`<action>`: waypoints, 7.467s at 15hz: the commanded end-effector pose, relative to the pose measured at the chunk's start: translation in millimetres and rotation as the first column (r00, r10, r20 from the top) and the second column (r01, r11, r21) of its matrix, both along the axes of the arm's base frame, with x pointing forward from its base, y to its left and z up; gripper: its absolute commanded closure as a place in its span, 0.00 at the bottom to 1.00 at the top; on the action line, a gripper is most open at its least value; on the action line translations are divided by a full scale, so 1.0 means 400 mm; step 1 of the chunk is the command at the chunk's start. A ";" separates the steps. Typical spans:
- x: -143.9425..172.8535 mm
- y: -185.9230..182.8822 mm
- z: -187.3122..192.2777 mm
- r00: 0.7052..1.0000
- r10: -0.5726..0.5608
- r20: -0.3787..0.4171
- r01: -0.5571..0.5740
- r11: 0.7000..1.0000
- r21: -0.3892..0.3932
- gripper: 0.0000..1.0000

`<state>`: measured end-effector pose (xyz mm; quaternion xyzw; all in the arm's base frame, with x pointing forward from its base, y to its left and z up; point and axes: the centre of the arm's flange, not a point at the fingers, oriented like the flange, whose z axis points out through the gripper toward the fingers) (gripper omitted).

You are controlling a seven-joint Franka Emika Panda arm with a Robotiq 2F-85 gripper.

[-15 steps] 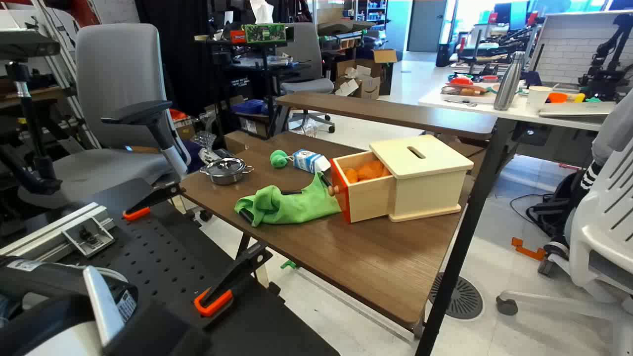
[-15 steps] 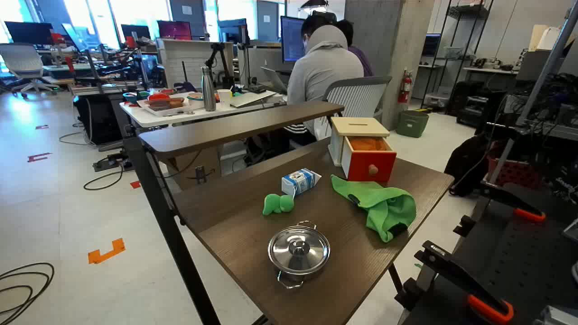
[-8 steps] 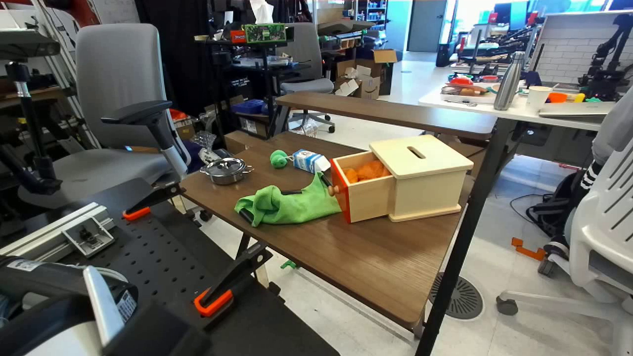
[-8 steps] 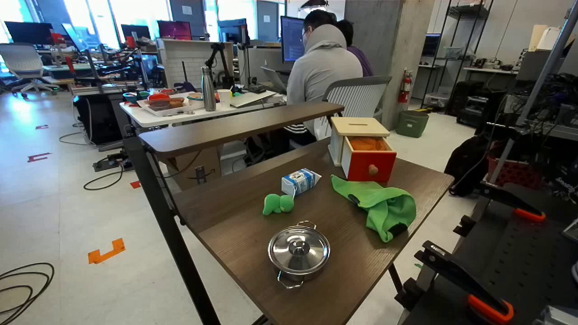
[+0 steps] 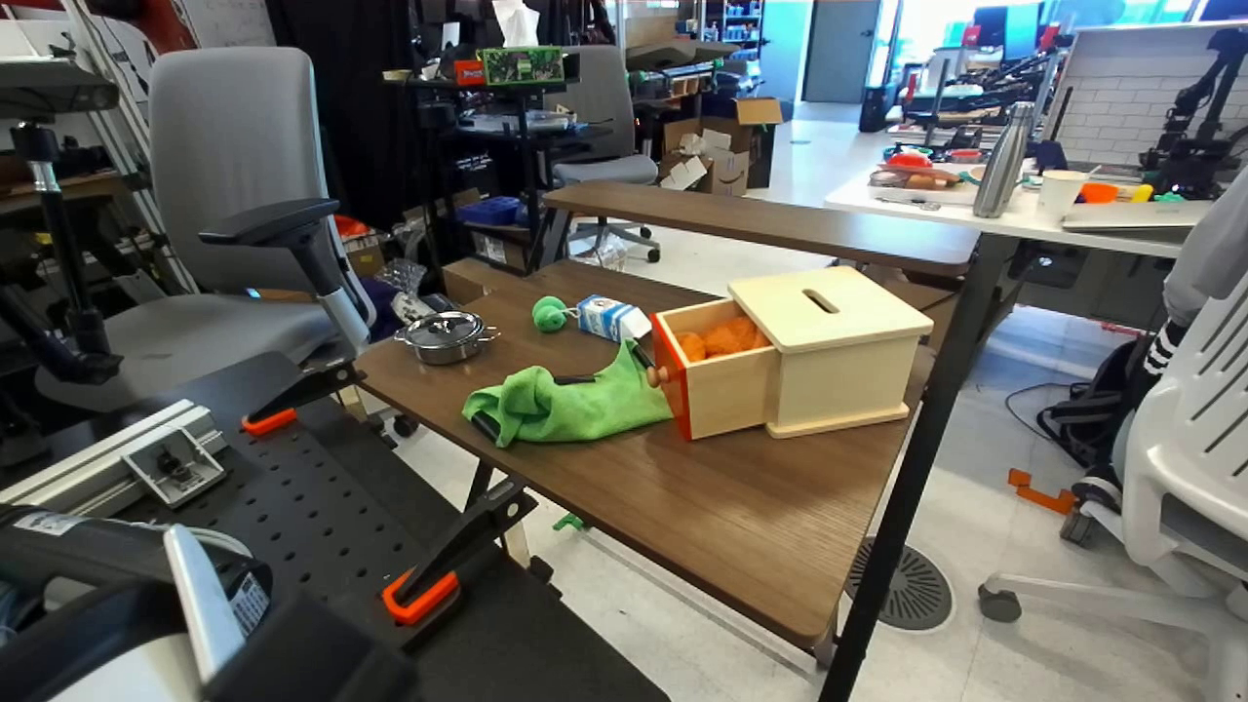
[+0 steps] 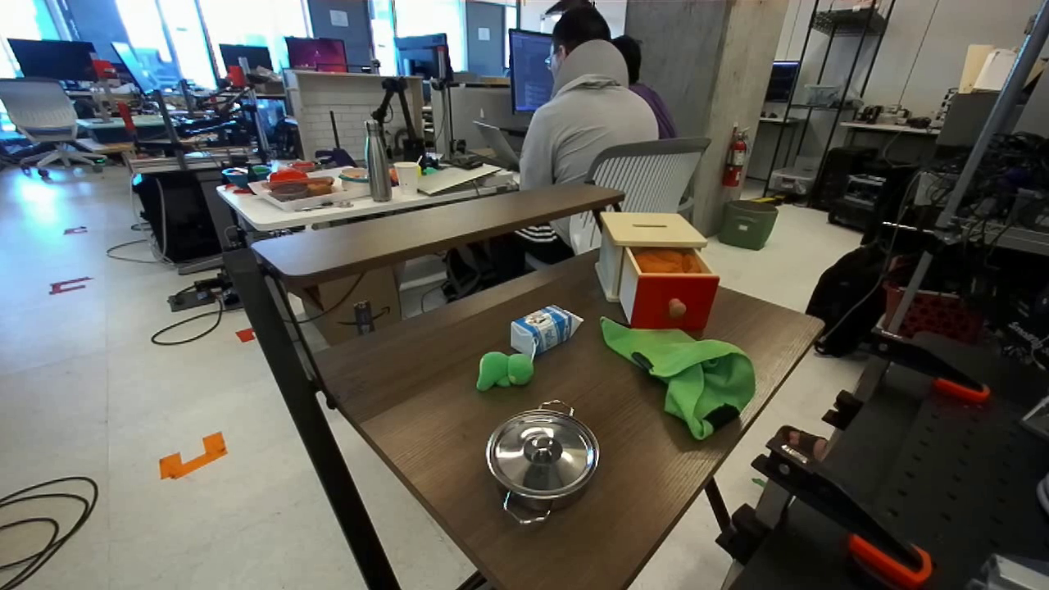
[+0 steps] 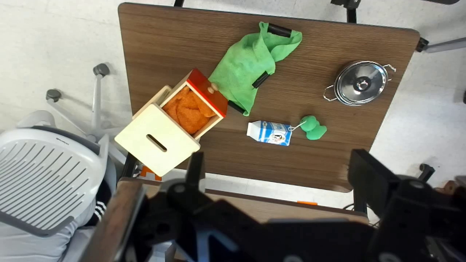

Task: Move the blue and white carton to the right

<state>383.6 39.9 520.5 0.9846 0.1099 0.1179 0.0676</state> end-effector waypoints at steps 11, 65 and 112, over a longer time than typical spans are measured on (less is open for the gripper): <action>-0.005 -0.005 -0.012 0.999 -0.034 0.013 0.034 0.999 -0.001 0.00; 0.750 0.157 -1.071 0.446 -0.875 -0.189 0.894 0.422 0.152 0.51; 0.305 -0.704 -0.970 0.542 -0.816 -0.202 0.826 0.561 -0.050 0.83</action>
